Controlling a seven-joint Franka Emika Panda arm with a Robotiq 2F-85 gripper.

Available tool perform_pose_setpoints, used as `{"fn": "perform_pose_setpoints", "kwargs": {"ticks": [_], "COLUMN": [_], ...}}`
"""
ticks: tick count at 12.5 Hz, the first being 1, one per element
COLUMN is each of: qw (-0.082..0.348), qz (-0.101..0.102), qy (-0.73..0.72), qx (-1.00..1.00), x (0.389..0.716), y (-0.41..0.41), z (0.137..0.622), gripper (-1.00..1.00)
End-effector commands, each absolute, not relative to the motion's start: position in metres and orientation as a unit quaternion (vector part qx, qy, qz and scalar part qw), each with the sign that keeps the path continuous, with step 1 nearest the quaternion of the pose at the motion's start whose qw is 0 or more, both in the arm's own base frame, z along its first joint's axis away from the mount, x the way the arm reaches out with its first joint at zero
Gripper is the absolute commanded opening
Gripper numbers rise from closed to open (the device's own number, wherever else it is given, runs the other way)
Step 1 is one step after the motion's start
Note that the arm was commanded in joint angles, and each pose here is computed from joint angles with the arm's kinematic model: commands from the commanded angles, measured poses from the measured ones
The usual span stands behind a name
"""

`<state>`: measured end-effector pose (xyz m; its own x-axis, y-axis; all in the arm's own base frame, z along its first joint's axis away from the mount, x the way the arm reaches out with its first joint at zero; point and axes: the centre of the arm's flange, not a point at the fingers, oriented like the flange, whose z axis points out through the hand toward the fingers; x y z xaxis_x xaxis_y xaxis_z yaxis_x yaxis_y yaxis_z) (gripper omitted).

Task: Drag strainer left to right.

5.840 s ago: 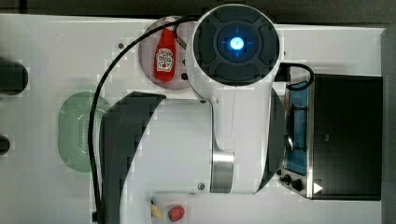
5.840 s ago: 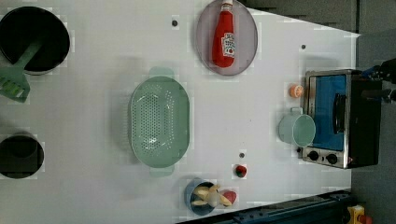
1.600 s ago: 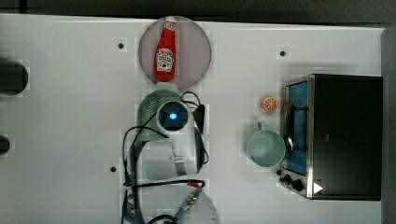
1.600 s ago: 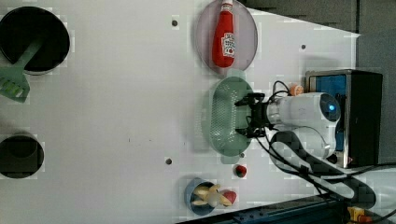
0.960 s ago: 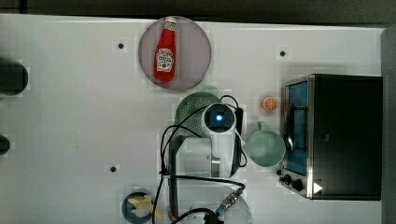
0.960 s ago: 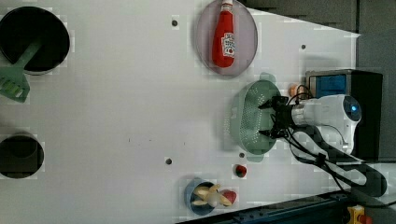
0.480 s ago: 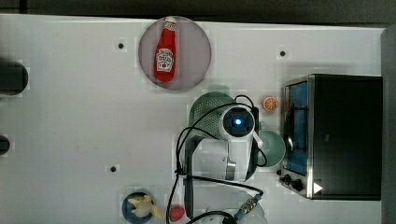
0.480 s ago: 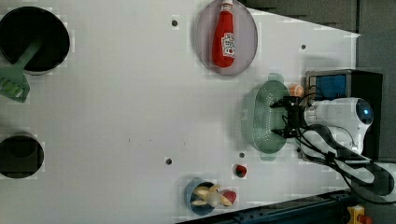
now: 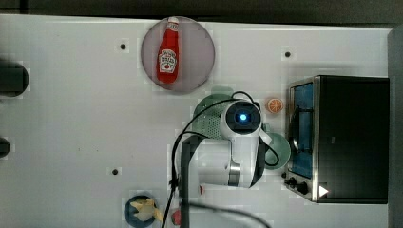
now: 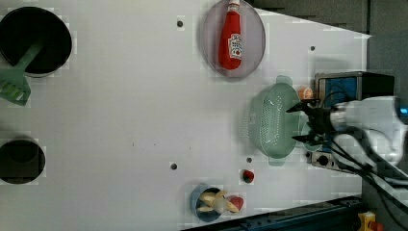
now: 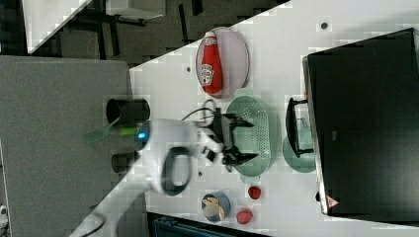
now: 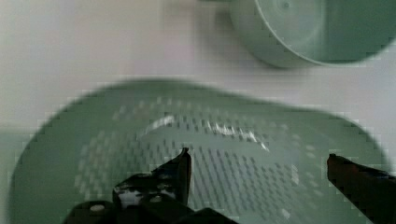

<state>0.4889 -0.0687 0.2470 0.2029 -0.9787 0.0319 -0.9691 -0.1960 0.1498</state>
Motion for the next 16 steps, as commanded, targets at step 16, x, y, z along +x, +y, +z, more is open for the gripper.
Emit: {"fn": "perform_pose_setpoints", "kwargs": {"ticks": [16], "qw": [0.032], "qz": [-0.026], "qy": [-0.363], "qx": [0.931], "x": [0.481], "y": [-0.046], "z": [0.614], "gripper": [1.0]}}
